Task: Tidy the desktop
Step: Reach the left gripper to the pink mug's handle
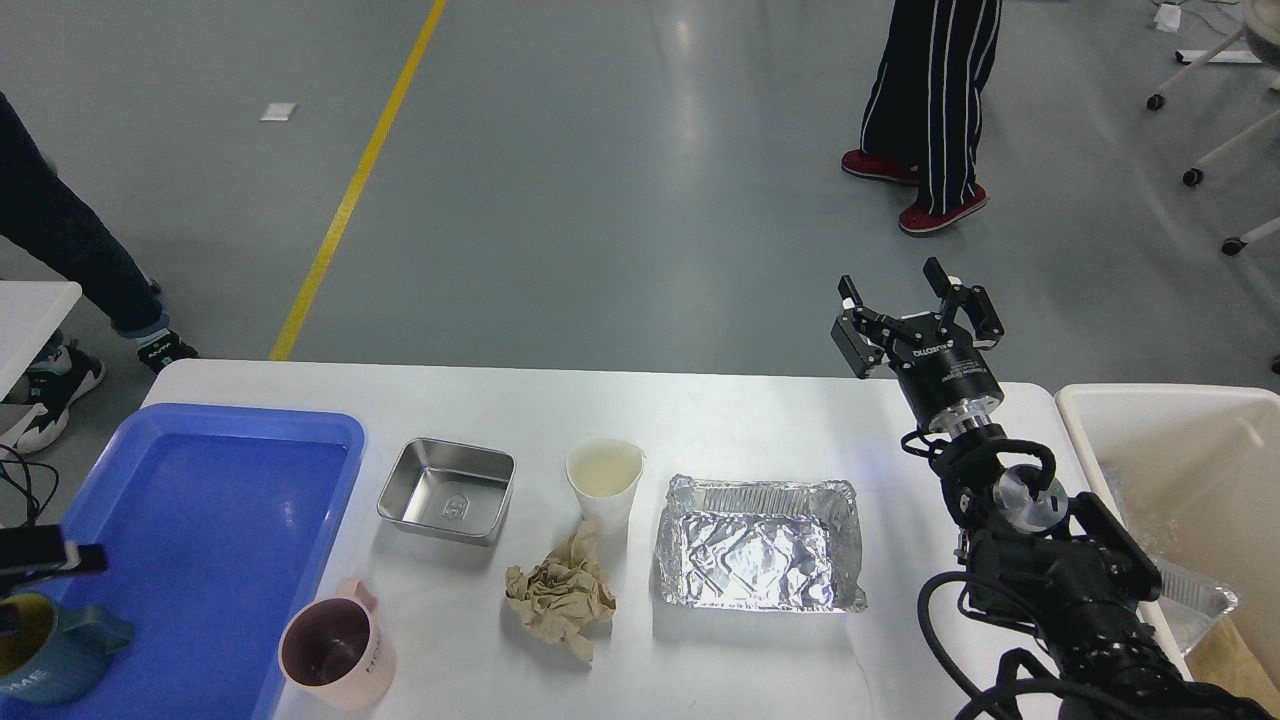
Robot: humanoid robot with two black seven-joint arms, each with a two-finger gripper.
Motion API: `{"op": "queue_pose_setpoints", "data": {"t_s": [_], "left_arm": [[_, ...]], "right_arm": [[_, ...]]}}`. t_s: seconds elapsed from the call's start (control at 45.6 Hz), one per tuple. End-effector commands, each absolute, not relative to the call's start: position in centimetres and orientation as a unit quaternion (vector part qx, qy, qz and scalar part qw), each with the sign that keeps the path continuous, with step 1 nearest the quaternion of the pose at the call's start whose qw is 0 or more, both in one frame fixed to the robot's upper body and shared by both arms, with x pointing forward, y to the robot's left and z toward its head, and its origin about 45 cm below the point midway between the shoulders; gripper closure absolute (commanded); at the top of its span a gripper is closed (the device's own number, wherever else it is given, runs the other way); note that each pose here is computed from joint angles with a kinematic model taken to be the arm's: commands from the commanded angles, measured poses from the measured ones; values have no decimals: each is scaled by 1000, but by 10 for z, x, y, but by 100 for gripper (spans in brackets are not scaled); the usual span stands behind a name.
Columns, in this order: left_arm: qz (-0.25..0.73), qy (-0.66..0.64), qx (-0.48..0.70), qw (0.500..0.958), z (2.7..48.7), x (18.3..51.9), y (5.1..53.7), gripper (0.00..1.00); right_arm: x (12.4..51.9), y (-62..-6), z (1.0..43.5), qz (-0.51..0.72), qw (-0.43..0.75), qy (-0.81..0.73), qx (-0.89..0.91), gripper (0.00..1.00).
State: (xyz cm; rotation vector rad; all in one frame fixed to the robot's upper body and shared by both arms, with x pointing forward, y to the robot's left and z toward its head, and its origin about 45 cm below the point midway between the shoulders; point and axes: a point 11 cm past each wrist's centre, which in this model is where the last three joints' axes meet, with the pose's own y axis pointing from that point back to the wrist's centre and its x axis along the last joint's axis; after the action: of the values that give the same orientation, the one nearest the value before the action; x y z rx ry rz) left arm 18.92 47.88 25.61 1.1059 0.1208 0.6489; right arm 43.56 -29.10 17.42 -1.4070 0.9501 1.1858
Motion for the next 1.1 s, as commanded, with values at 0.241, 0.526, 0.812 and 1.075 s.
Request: {"op": "queue_pose_setpoints", "data": {"t_s": [0.241, 0.526, 0.812, 1.075], "left_arm": [[265, 26, 547, 794, 365, 182, 503, 2], [217, 14, 569, 793, 343, 196, 492, 2], [131, 0, 569, 812, 287, 241, 448, 2], [48, -32, 579, 813, 241, 255, 408, 2]], "right_arm": [[434, -304, 181, 477, 511, 399, -592, 0], [430, -308, 176, 478, 511, 404, -590, 0], [426, -311, 172, 479, 509, 409, -587, 0], [423, -324, 170, 472, 508, 420, -585, 0]]}}
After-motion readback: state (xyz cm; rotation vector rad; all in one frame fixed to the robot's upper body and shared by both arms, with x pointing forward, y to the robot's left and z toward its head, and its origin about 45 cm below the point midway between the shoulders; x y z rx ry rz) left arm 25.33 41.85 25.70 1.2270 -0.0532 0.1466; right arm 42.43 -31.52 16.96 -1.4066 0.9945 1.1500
